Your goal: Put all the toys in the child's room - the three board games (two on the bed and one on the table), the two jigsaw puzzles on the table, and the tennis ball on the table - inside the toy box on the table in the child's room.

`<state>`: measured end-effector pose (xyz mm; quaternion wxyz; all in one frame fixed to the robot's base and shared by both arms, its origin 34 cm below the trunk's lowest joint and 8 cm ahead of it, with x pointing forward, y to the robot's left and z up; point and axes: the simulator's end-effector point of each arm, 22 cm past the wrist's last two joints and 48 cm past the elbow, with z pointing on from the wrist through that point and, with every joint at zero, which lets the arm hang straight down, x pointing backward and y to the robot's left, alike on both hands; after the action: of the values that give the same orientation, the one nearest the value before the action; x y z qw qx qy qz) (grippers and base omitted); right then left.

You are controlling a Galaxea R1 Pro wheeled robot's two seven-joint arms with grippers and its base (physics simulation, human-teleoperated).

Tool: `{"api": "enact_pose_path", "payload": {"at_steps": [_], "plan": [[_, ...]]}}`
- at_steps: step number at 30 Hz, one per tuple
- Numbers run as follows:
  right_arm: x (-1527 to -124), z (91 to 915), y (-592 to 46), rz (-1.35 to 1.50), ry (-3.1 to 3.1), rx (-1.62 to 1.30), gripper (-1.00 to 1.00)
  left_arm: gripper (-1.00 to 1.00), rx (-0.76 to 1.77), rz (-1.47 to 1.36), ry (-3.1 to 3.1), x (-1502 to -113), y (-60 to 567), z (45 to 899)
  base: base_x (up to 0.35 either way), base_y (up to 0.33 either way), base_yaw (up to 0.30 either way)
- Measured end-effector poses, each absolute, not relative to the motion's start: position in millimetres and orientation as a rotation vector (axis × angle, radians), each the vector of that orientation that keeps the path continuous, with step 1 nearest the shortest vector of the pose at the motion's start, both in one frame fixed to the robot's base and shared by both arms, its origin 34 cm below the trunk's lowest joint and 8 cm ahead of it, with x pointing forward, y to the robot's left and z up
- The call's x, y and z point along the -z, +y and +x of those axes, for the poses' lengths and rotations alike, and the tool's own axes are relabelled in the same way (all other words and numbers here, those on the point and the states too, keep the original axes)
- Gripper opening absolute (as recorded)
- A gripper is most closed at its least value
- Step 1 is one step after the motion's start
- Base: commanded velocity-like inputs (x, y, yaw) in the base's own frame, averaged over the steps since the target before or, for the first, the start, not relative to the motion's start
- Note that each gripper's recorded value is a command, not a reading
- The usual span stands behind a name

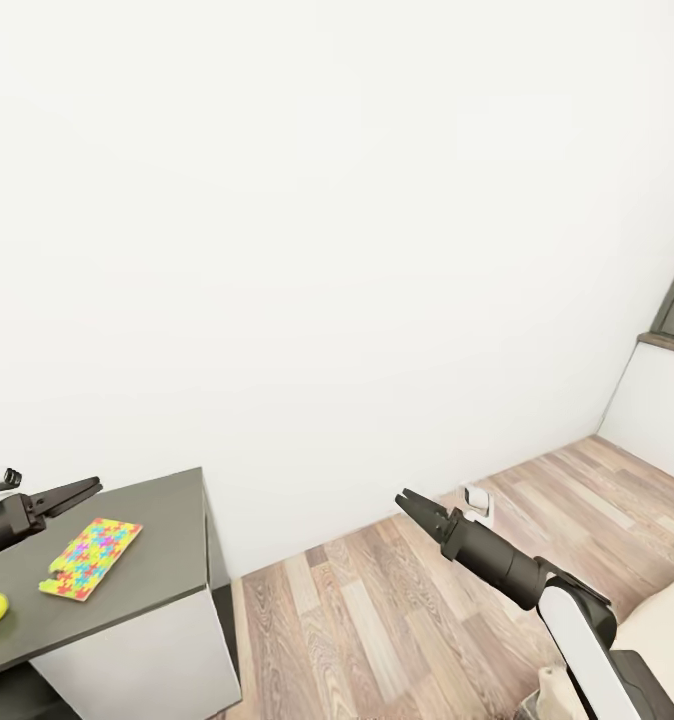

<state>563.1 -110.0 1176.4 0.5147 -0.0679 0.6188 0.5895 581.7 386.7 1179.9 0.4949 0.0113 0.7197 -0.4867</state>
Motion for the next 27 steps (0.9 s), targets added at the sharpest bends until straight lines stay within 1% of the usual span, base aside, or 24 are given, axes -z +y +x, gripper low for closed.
{"api": "enact_pose_path", "payload": {"at_steps": [27], "plan": [[-1180.0, 562.1, -110.3, -0.167, 1.482, -1.411, 1.00, 1.00, 1.177, 0.032, 1.736, -1184.3, 387.1, 580.2, -0.182, -0.207, -0.279]]}}
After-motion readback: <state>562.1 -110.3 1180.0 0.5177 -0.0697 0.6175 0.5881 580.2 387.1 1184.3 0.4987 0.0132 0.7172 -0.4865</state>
